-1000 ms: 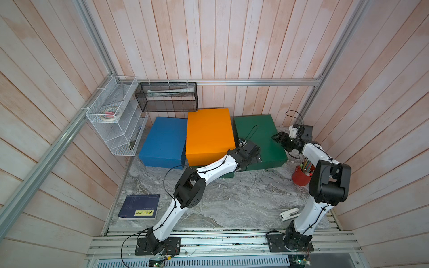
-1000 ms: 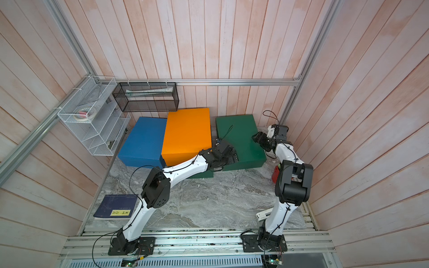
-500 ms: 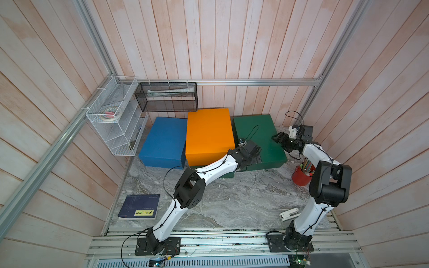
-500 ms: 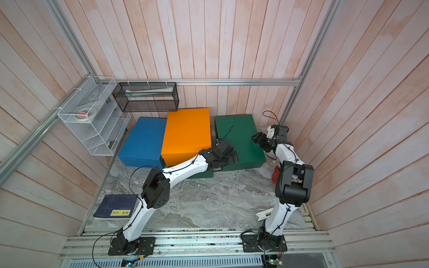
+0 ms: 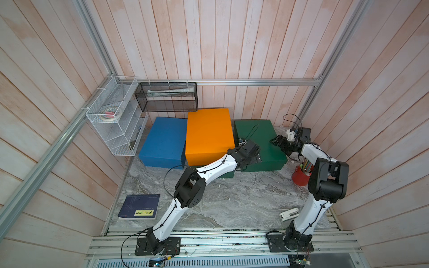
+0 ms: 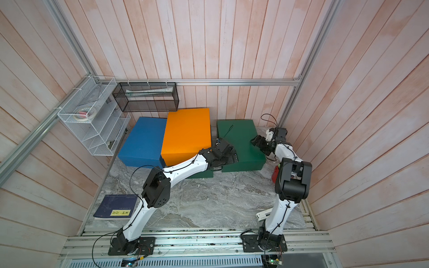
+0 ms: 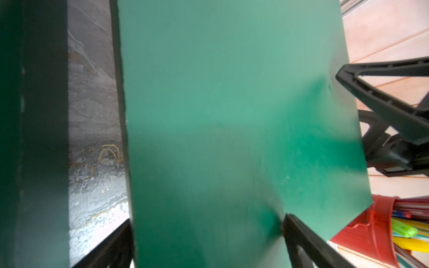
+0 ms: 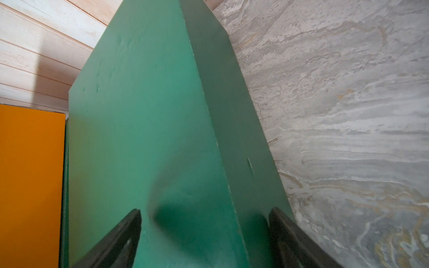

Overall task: Stack the shoeboxes
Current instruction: Pick up the shoebox from the center of the board.

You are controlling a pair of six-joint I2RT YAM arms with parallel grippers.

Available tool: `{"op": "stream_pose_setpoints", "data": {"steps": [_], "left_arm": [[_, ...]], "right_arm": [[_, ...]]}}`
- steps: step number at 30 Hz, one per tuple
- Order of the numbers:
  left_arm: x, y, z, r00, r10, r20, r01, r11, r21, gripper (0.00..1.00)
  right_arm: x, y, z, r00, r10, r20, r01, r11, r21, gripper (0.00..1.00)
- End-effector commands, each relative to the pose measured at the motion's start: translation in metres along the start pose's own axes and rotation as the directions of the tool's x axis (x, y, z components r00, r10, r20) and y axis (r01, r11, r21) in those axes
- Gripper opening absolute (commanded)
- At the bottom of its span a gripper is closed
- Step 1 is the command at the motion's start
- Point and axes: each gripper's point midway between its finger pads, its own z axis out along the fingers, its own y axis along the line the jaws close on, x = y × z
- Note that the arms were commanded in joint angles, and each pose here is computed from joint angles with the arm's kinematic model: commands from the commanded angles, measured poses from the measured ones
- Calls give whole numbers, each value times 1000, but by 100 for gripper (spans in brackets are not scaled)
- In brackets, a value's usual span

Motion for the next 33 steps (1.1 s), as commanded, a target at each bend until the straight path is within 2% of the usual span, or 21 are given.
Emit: {"op": "stream_pose_setpoints", "data": {"steps": [1,7,14,33], "left_arm": [[6,-29,17,999,51,-7,-49,991,128,100],[5,-36,13,999,49,-14,-46,986,161,99],[-10,-52,-11,998,56,30,-61,980,190,99],[-38,-95,-79,989,74,130,-106,960,260,98]], "right_arm": [[47,11,17,985,52,-165,-67,994,-85,84],[52,29,8,986,46,-160,-71,986,-151,77],[37,59,-18,994,17,-105,-37,980,-194,72],[10,118,-85,999,-36,24,41,967,-253,72]]}}
